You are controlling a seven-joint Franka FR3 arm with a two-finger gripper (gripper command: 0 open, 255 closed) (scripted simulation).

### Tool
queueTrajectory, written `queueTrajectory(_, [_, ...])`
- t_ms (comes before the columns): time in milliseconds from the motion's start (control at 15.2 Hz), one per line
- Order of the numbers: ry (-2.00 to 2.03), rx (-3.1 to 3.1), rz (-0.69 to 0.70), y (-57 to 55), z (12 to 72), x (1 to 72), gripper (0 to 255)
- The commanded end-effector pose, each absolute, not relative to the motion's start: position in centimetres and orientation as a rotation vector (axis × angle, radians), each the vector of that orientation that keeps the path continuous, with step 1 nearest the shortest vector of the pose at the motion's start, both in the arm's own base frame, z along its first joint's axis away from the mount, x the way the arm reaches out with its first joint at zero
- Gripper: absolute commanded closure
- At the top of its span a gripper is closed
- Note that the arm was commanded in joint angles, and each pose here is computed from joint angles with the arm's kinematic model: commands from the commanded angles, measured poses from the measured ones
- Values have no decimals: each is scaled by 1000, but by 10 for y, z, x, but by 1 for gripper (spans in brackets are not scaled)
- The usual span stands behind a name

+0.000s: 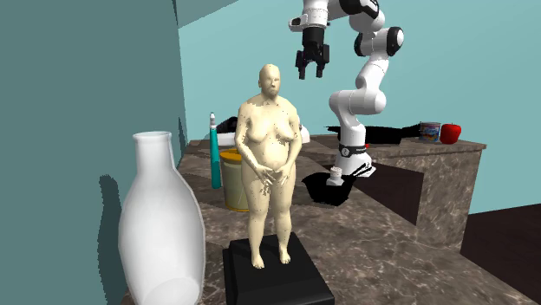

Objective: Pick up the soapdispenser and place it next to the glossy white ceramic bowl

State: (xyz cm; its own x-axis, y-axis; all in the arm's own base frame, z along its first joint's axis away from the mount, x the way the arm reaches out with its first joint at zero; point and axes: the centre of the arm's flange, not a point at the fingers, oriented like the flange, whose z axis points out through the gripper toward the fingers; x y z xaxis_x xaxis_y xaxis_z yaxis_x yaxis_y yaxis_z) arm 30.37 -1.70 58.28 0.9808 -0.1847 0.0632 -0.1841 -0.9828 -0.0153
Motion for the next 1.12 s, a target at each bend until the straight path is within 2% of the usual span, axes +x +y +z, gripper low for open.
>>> queueTrajectory(0, [290, -3117, -101, -17, 583, 304, 0])
queueTrajectory(1056, [194, -3122, -96, 10, 506, 499, 0])
